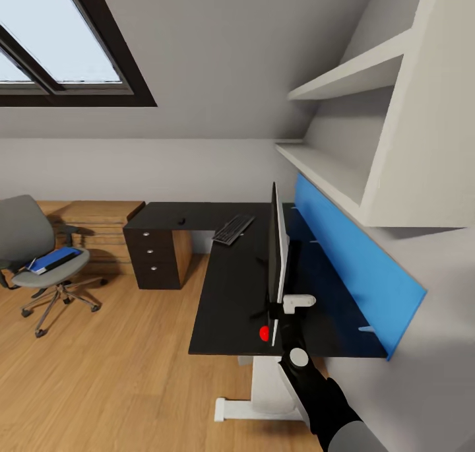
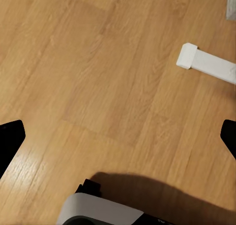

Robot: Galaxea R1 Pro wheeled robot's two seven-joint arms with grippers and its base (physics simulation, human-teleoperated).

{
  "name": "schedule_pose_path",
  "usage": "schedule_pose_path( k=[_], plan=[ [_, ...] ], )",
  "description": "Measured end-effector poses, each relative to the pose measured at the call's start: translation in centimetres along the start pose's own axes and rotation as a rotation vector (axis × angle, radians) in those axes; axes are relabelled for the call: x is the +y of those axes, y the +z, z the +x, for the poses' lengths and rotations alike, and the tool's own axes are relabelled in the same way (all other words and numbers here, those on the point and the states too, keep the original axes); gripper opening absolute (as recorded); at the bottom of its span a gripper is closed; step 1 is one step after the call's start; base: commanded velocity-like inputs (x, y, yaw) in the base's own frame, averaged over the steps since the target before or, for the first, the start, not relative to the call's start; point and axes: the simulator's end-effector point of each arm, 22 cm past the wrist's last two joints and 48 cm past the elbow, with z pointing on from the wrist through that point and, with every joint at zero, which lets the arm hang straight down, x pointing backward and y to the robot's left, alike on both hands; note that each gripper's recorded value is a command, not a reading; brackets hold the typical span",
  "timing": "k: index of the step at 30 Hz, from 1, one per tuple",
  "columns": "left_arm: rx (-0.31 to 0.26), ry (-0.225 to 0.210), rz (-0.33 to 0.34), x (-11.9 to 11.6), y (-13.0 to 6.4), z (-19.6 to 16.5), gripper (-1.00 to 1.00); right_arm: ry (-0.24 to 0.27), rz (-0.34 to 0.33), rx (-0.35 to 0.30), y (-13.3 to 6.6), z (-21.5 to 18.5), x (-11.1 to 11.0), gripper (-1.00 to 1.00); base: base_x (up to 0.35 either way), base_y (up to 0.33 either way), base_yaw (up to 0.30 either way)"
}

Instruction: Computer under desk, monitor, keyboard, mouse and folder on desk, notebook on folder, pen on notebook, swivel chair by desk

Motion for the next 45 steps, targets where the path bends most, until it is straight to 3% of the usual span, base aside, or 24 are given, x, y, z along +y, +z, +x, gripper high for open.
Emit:
schedule_pose_path(
  k=[16, 36, 45],
  plan=[
    [0.000, 0.000, 0.000, 0.0, 0.0, 0.0, 1.00, -0.002, -0.002, -0.001, 0.0, 0.0, 0.1, 1.00, 0.044, 0.000, 0.000],
    [0.000, 0.000, 0.000, 0.0, 0.0, 0.0, 1.00, -0.008, -0.003, 0.019, -0.2, 1.0, 0.1, 1.00, -0.093, -0.018, 0.000],
    [0.000, 0.000, 0.000, 0.0, 0.0, 0.0, 1.00, -0.008, -0.003, 0.019, -0.2, 1.0, 0.1, 1.00, -0.001, 0.170, 0.000]
  ],
)
